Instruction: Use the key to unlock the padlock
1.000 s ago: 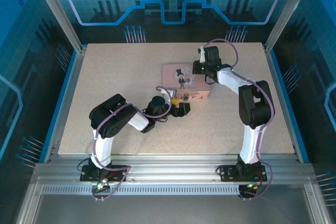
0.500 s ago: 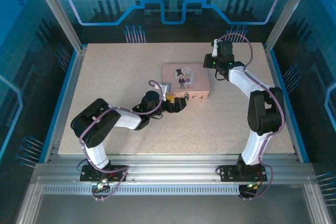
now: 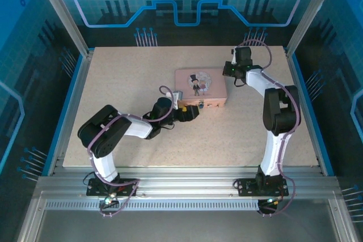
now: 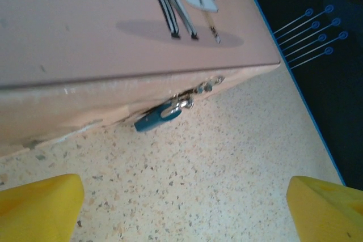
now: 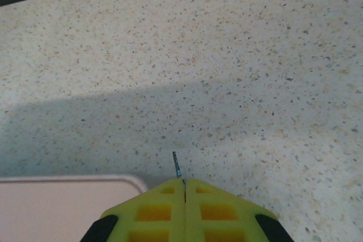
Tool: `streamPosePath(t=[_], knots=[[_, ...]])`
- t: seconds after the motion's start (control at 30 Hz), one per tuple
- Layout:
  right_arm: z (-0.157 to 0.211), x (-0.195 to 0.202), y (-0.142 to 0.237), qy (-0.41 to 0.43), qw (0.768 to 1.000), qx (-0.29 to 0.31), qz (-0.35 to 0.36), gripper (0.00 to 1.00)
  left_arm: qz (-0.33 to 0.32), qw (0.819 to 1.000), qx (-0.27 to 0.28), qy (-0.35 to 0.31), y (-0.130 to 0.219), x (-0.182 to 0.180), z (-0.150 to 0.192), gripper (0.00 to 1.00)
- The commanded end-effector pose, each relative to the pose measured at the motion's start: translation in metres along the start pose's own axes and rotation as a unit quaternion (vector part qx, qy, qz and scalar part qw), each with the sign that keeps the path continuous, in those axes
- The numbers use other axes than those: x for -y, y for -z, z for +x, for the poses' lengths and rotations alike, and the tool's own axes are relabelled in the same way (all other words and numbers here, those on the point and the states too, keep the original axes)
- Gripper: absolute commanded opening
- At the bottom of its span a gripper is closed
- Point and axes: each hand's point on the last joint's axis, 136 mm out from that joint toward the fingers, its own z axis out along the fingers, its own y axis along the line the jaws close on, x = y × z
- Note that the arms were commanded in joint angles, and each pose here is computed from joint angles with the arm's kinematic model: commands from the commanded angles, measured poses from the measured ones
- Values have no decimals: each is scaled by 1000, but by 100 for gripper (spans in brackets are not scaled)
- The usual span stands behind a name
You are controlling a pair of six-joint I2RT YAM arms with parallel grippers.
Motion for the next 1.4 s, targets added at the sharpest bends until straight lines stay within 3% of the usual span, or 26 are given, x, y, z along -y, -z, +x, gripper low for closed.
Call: streamPosePath(t=[0.0, 0.5, 0.87, 1.37], knots=[[-5, 1, -12, 0, 1000, -12, 0, 0, 7, 999, 26, -27, -10, 9, -8, 95], [4, -21, -54, 20, 998, -58, -31, 0, 5, 996, 66, -65, -33, 11, -13, 97], [28, -39, -53, 26, 996, -69, -59, 0, 35, 994, 71, -76, -46, 27, -12, 97], [53, -56, -48, 27, 993, -77, -83, 0, 72, 983, 119, -122, -54, 48, -19, 99]])
